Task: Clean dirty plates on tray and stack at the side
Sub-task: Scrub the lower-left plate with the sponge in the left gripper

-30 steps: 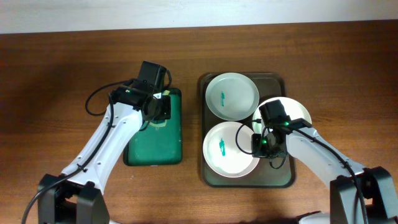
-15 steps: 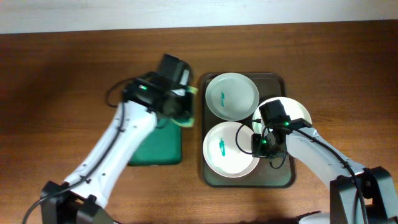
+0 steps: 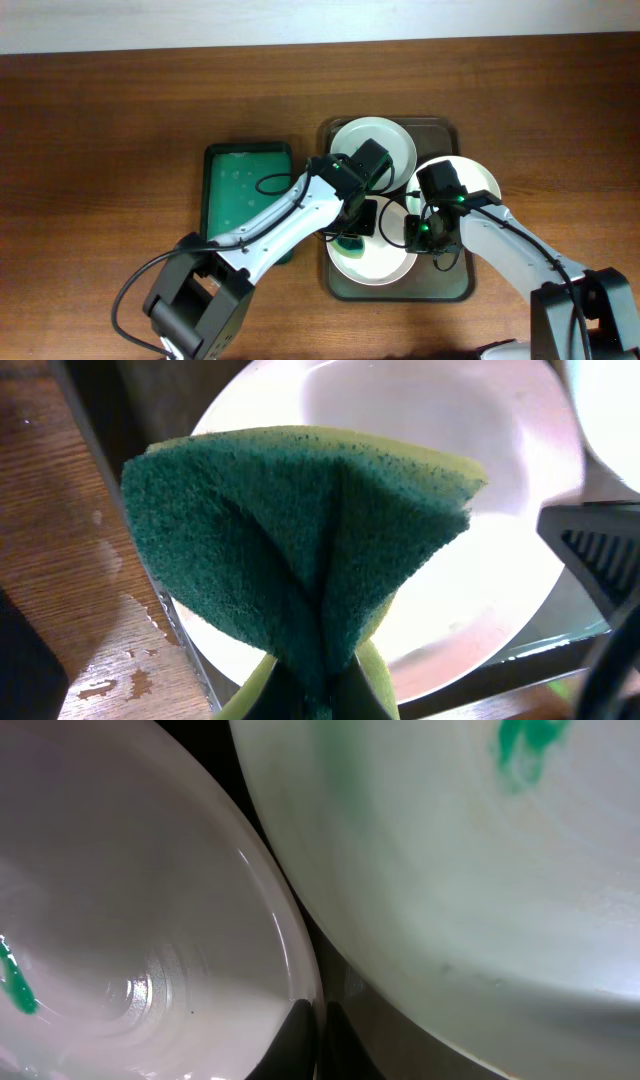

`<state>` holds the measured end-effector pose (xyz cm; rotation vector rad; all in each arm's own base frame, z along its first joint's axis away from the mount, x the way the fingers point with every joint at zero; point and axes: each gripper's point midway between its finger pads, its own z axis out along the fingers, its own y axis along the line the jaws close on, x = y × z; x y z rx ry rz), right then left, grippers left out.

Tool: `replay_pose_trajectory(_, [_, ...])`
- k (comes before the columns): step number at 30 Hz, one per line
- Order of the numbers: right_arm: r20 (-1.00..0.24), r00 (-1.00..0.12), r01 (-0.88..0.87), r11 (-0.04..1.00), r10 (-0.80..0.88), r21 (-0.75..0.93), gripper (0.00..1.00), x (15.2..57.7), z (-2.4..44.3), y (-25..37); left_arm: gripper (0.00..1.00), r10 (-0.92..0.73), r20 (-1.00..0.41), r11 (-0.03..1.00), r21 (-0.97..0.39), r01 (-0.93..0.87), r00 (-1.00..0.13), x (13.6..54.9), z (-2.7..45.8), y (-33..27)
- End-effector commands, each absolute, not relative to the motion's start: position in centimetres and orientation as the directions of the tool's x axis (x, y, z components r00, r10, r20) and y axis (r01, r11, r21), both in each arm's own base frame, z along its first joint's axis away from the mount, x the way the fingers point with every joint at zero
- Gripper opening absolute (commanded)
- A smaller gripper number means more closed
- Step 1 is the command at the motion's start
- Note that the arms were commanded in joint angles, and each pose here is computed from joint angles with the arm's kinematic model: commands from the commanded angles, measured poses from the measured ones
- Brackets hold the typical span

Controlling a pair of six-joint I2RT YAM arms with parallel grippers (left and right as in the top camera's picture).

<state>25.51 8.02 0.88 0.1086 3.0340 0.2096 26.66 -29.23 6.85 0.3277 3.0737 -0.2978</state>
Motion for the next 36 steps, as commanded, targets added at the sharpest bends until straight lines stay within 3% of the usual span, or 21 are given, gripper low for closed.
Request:
replay_pose_trajectory(1, [-0.078, -0.994, 0.064, 0.989, 0.075, 0.131, 0.04, 25.1, 0.5, 8.0, 0.00, 0.191, -0.047, 0.962, -0.188, 0.196, -0.980, 27.2, 5.9, -29.8])
replay_pose_trajectory(12, [-0.078, -0.994, 0.065, 0.989, 0.075, 0.131, 0.04, 25.1, 0.5, 8.0, 0.00, 0.159, -0.048, 0.974, -0.153, 0.165, -0.986, 28.8, 2.3, -29.6])
replay_pose_trajectory(25, [-0.075, -0.994, 0.065, 0.989, 0.075, 0.130, 0.04, 25.0, 0.5, 8.0, 0.00, 0.170, -0.043, 0.973, -0.150, 0.174, -0.985, 27.6, -1.4, -28.5])
replay_pose_trajectory(31, [-0.076, -0.994, 0.065, 0.989, 0.075, 0.130, 0.04, 25.0, 0.5, 8.0, 0.00, 0.177, -0.011, 0.962, -0.207, 0.176, -0.984, 25.9, -3.5, -28.6])
replay_pose_trajectory(34, [-0.076, -0.994, 0.065, 0.989, 0.075, 0.130, 0.04, 25.0, 0.5, 8.0, 0.00, 0.228, 0.023, 0.923, -0.322, 0.209, -0.973, 24.8, -3.1, -30.4])
replay_pose_trajectory(36, [-0.076, -0.994, 0.065, 0.989, 0.075, 0.130, 0.04, 25.0, 0.5, 8.0, 0.00, 0.321, 0.015, 0.841, -0.465, 0.278, -0.947, 23.9, -2.0, -32.8])
